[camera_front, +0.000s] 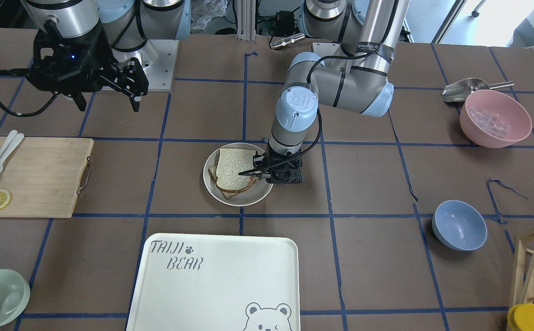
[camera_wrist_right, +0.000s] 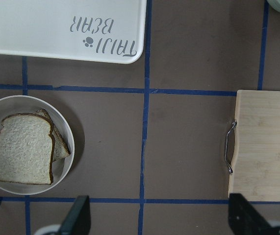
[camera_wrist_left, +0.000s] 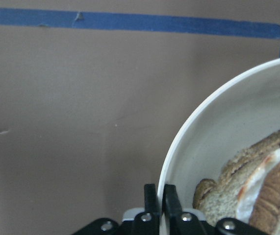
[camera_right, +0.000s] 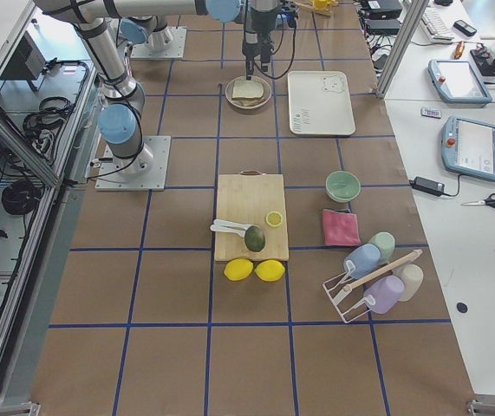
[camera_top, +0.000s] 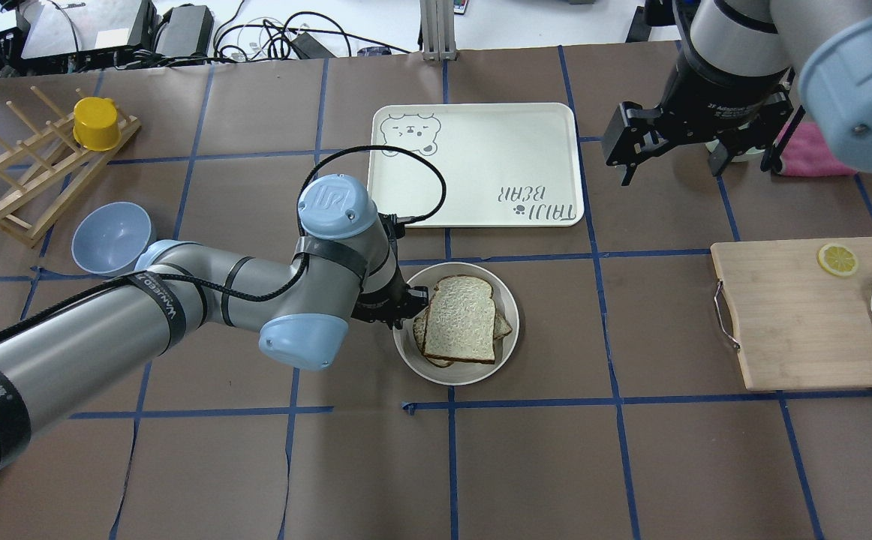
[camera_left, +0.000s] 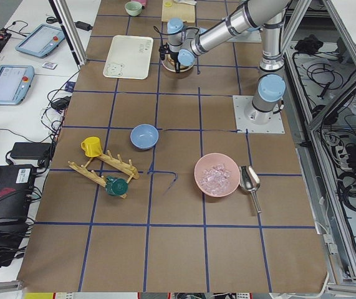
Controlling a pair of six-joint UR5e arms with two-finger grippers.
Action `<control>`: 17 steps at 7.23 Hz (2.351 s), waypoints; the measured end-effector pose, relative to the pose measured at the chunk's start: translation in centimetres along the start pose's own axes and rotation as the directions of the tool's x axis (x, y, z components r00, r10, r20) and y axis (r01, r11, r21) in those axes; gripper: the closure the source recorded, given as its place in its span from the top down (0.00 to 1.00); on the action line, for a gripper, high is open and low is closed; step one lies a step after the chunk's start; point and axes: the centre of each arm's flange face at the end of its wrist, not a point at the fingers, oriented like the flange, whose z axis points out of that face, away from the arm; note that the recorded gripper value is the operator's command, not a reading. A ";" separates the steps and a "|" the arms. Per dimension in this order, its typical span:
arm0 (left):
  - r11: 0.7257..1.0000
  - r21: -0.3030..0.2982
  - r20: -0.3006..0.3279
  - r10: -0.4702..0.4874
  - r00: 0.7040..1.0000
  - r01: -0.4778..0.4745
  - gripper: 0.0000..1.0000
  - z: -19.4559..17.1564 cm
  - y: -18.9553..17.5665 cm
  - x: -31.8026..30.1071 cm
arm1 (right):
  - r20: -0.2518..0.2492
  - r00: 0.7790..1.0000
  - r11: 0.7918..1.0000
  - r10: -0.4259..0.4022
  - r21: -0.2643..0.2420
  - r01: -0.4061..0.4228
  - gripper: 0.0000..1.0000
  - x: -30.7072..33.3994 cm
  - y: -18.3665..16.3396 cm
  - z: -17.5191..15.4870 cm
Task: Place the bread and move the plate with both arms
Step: 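Close the left gripper on the plate rim, then slide the plate with the left gripper onto the white bear tray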
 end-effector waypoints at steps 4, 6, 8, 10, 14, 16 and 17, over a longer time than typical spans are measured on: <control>0.999 0.005 -0.090 0.032 0.995 -0.032 0.00 -1.5 0.1 0.5 | 0.005 1.000 1.000 0.001 -0.010 -0.001 1.00 0.1 0.3 -0.1; 0.997 0.018 -0.144 0.075 0.987 -0.074 0.00 -2.5 0.1 0.7 | -0.001 1.000 1.000 0.006 -0.004 -0.006 1.00 0.5 0.2 -0.2; 0.998 0.027 -0.210 0.069 0.975 -0.064 0.00 -3.6 -1.0 -0.1 | -0.003 1.000 1.000 0.011 0.000 -0.011 1.00 0.6 0.2 -0.3; 0.998 0.039 -0.278 0.049 0.959 -0.040 0.00 -4.4 -3.0 -1.8 | -0.003 1.000 1.000 0.014 0.001 -0.014 1.00 0.6 0.2 -0.3; 0.994 0.101 -0.316 0.072 0.946 -0.042 0.00 -7.1 -13.7 -1.0 | -0.002 1.000 1.000 0.014 0.008 -0.014 1.00 0.6 0.2 -0.5; 0.993 0.109 -0.313 0.077 0.947 -0.044 0.00 -5.8 -19.5 -0.1 | -0.002 1.000 1.000 0.013 0.006 -0.013 1.00 0.6 0.3 -0.5; 0.992 0.118 -0.313 0.079 0.946 -0.043 0.00 -5.3 -21.8 0.3 | -0.001 1.000 1.000 0.012 0.005 -0.012 1.00 0.6 0.3 -0.5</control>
